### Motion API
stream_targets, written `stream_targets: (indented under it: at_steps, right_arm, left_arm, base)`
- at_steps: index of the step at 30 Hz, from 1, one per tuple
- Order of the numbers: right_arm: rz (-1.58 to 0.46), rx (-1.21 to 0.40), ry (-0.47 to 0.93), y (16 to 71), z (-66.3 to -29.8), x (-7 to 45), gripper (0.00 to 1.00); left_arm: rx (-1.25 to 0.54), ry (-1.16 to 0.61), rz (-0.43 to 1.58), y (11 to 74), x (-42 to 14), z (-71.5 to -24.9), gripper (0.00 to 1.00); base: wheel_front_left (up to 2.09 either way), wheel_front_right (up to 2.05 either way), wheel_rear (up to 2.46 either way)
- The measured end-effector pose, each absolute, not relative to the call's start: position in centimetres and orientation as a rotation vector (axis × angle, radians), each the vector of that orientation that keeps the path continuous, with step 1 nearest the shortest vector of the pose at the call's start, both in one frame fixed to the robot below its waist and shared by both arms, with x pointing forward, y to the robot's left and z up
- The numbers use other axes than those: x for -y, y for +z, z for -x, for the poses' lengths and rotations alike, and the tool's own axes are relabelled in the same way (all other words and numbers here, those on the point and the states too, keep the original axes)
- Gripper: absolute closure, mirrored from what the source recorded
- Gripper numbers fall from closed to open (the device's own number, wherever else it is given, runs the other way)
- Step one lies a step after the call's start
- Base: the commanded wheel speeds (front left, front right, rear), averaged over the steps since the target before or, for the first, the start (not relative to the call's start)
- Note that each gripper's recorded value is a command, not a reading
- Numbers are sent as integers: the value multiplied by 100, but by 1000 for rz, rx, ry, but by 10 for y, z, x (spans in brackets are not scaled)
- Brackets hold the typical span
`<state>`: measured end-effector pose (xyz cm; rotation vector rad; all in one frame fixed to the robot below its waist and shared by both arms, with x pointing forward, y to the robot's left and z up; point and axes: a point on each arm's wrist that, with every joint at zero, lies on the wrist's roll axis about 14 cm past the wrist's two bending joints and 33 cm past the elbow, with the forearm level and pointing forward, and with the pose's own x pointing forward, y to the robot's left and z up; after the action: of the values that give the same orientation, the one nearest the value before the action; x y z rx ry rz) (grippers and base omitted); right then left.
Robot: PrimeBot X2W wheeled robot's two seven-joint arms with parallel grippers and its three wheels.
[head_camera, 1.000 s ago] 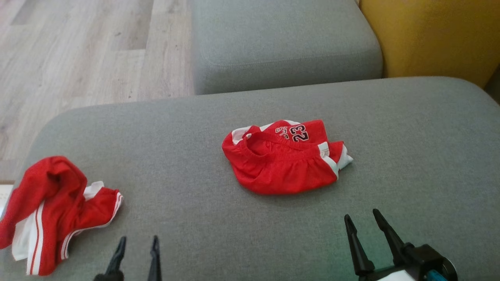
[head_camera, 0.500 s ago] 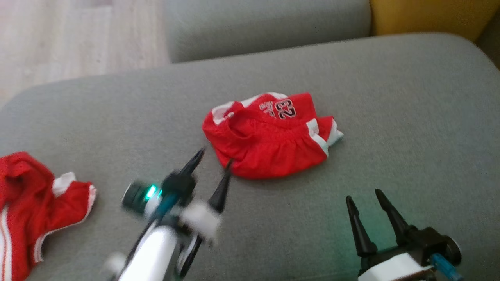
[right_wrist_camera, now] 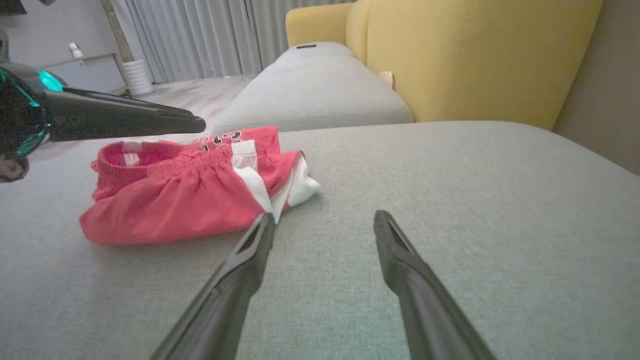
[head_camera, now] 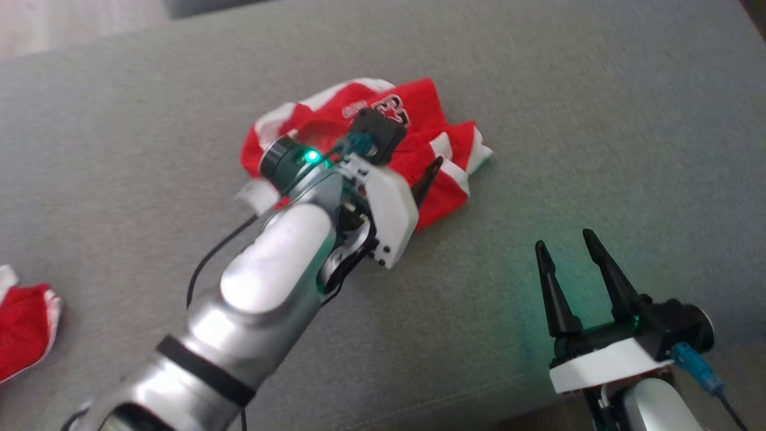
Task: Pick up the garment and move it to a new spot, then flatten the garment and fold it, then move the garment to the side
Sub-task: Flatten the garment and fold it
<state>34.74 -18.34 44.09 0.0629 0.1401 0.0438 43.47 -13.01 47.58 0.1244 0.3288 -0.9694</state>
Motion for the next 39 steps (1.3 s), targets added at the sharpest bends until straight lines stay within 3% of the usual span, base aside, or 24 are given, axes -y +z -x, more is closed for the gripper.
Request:
stream_targets:
  at_steps: [17,18,19,20,21,22,29,39]
  right_arm:
    - [-55,-169,-40,434,-347,208,0]
    - [-56,-168,-40,434,-347,207,0]
    - [-57,-166,-40,435,-347,207,0]
    - [-58,-162,-40,436,-347,207,0]
    - [-59,-159,-40,437,-347,207,0]
    - [-59,-156,-40,437,-347,207,0]
    - [-68,-141,-33,442,-343,203,0]
    - [-75,-56,-23,468,-334,199,0]
  left_arm:
    - [-510,-1053,-294,427,159,-441,0]
    - [-515,-1052,-297,426,158,-440,21]
    - [-519,-1052,-300,426,158,-439,54]
    - [-522,-1053,-303,425,158,-438,65]
    - [-522,-1056,-300,426,158,-437,91]
    - [-516,-1057,-294,429,159,-437,100]
    - [-441,-1107,-226,457,172,-428,100]
    - [-28,-1166,10,611,199,-433,100]
  base:
    - [0,0,0]
    - [0,0,0]
    - [0,0,0]
    - [0,0,0]
    - [0,0,0]
    - [0,0,0]
    - [0,0,0]
    - [0,0,0]
